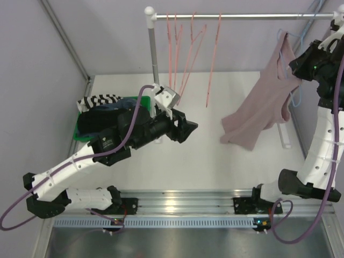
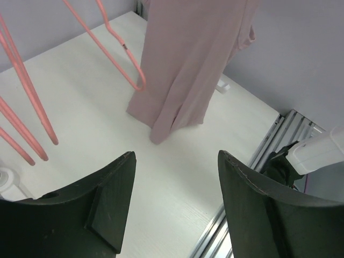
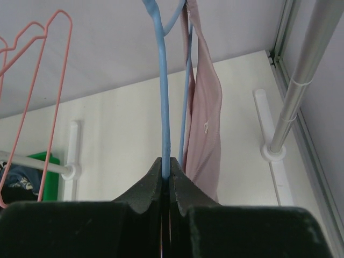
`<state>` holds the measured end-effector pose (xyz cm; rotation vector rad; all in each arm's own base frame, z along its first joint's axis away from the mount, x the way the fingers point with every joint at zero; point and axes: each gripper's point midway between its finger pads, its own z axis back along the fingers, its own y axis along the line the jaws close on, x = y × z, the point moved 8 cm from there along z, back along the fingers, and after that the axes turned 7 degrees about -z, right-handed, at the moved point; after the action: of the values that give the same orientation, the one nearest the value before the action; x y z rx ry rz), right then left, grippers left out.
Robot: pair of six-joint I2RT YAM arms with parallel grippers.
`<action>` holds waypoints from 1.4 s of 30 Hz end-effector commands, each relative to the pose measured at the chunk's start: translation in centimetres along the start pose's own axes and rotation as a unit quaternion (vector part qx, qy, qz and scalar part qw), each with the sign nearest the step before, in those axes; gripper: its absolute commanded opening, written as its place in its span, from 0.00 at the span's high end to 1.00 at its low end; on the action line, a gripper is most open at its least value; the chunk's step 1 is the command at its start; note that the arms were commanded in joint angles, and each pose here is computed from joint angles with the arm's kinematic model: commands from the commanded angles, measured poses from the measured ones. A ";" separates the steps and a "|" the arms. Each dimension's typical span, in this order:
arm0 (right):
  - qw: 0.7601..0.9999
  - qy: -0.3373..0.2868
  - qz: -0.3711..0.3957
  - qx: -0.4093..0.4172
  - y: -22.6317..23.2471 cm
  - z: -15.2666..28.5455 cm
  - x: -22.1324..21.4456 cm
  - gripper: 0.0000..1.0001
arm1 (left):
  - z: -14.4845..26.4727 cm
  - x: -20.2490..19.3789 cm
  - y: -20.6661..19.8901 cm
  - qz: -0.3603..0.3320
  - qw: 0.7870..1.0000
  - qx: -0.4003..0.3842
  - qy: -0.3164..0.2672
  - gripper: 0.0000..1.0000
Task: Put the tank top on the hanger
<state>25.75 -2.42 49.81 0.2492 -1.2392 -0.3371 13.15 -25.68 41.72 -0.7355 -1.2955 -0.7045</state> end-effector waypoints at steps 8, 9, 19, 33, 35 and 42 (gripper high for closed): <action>0.998 -0.067 -0.002 0.014 -1.2 -0.6 3.5 1.00 | -0.7 -0.3 2.1 0.031 0.999 -0.013 -0.015 0.33; 0.998 -0.062 -0.001 0.010 -1.5 -1.0 3.4 1.00 | -0.9 -0.6 2.3 0.033 0.999 -0.010 -0.012 0.33; 0.999 -0.038 0.001 -0.023 -3.6 -2.8 1.9 1.00 | -1.5 -1.5 3.1 0.039 0.999 -0.014 0.007 0.33; 0.998 -0.032 0.002 -0.050 -4.3 -2.2 0.8 0.76 | -1.4 -2.3 3.3 0.045 0.999 -0.007 0.017 0.33; 0.998 -0.034 0.000 -0.055 -4.4 -1.9 0.7 0.69 | -1.4 -2.4 3.4 0.046 0.999 -0.006 0.019 0.33; 0.998 -0.043 -0.004 -0.056 -3.8 -0.2 0.7 0.41 | -1.3 -2.5 3.5 0.046 0.999 -0.004 0.021 0.33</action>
<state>27.61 -6.27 47.14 0.1697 -1.2203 -0.4195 16.25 -24.61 37.96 -0.7450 -1.1734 -0.6608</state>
